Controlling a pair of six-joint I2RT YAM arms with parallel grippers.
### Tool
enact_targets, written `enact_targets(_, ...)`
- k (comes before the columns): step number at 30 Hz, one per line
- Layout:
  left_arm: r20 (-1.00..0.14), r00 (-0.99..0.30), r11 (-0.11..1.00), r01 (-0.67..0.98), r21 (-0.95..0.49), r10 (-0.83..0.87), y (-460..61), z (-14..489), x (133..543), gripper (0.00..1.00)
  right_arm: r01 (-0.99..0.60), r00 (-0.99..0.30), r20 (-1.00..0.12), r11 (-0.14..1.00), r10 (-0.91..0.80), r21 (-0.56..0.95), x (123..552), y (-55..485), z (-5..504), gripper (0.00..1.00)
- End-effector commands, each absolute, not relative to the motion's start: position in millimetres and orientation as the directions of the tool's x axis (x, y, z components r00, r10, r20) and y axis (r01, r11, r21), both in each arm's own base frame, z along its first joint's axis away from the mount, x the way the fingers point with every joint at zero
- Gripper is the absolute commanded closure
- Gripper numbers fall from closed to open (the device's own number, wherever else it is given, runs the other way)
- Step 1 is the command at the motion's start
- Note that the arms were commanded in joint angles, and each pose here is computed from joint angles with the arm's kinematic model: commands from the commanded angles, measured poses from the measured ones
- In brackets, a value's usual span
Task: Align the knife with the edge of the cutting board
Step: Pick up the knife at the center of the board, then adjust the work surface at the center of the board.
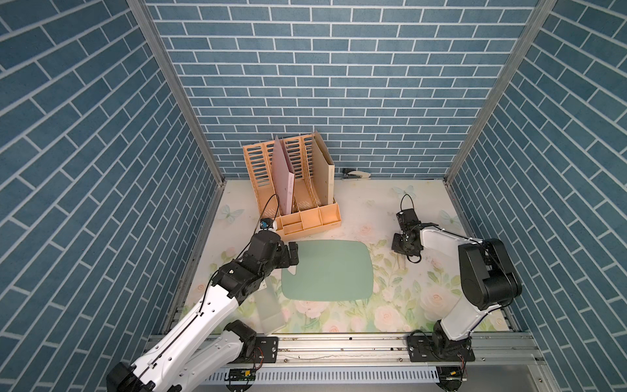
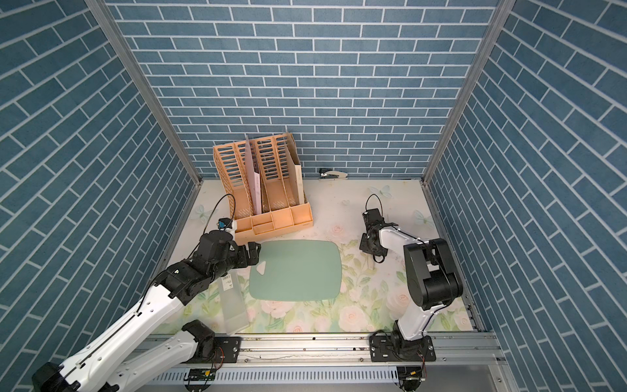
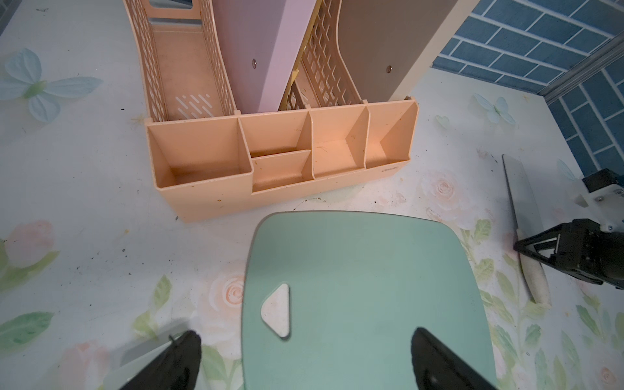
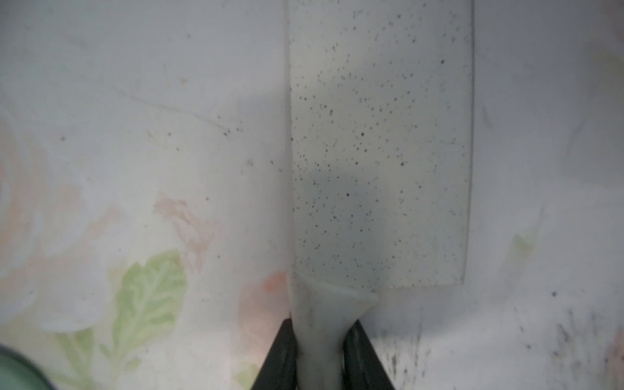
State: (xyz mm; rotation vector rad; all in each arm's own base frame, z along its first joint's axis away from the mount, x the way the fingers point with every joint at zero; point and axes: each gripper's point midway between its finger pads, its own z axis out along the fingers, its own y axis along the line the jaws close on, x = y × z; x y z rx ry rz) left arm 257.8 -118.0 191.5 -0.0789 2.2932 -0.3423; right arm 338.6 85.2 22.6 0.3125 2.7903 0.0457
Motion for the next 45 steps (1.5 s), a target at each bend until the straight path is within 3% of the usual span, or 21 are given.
enact_targets(1, -0.718, -0.677, 0.964, 0.046, -0.261, -0.162, -117, 189, 258, 0.0, 0.192, -0.906, -0.368, 0.978, 0.211, 0.087, 333, 87, 49, 1.0)
enact_targets(12, -0.718, -0.677, 0.964, 0.048, -0.26, -0.16, -117, 189, 257, 0.0, 0.097, -0.898, -0.41, 0.981, 0.159, 0.169, 285, 137, 86, 1.0)
enact_targets(25, -0.715, -0.681, 0.965, 0.045, -0.258, -0.16, -117, 188, 258, 0.01, -0.046, -0.933, -0.36, 0.992, -0.002, 0.114, 192, 216, 59, 1.0)
enact_targets(45, -0.703, -0.695, 0.969, 0.036, -0.243, -0.151, -118, 182, 258, 0.0, -0.039, -0.943, -0.332, 0.992, 0.002, 0.117, 142, 244, 35, 1.0)
